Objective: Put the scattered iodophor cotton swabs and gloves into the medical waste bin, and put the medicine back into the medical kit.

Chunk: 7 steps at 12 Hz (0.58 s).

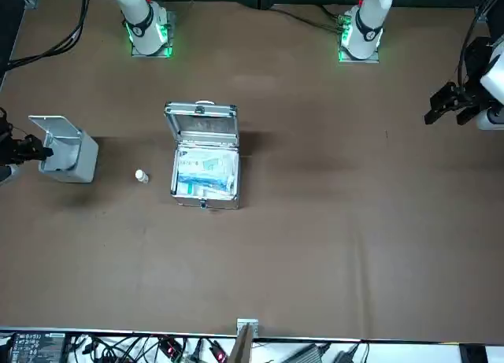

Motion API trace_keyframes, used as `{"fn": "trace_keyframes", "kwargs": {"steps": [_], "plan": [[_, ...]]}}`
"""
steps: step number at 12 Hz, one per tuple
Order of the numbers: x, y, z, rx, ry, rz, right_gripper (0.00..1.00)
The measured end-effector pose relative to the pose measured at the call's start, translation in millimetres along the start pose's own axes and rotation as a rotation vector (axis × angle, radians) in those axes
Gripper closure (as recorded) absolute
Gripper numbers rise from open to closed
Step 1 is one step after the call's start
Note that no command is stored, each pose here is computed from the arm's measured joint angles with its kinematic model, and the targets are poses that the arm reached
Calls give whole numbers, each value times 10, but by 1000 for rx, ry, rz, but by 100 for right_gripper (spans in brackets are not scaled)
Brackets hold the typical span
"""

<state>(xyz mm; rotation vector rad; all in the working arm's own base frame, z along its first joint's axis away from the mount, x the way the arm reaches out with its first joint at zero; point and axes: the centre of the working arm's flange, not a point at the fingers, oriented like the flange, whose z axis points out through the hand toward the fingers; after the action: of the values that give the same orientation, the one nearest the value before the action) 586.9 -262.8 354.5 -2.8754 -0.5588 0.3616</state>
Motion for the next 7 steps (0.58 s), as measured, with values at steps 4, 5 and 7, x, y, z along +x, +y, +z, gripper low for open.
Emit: {"fn": "trace_keyframes", "kwargs": {"steps": [4, 5, 7], "plan": [[79, -164, -195, -12, 12, -28, 37], [176, -317, -296, -20, 16, -55, 26], [464, -748, -436, -41, 20, -93, 2]]}}
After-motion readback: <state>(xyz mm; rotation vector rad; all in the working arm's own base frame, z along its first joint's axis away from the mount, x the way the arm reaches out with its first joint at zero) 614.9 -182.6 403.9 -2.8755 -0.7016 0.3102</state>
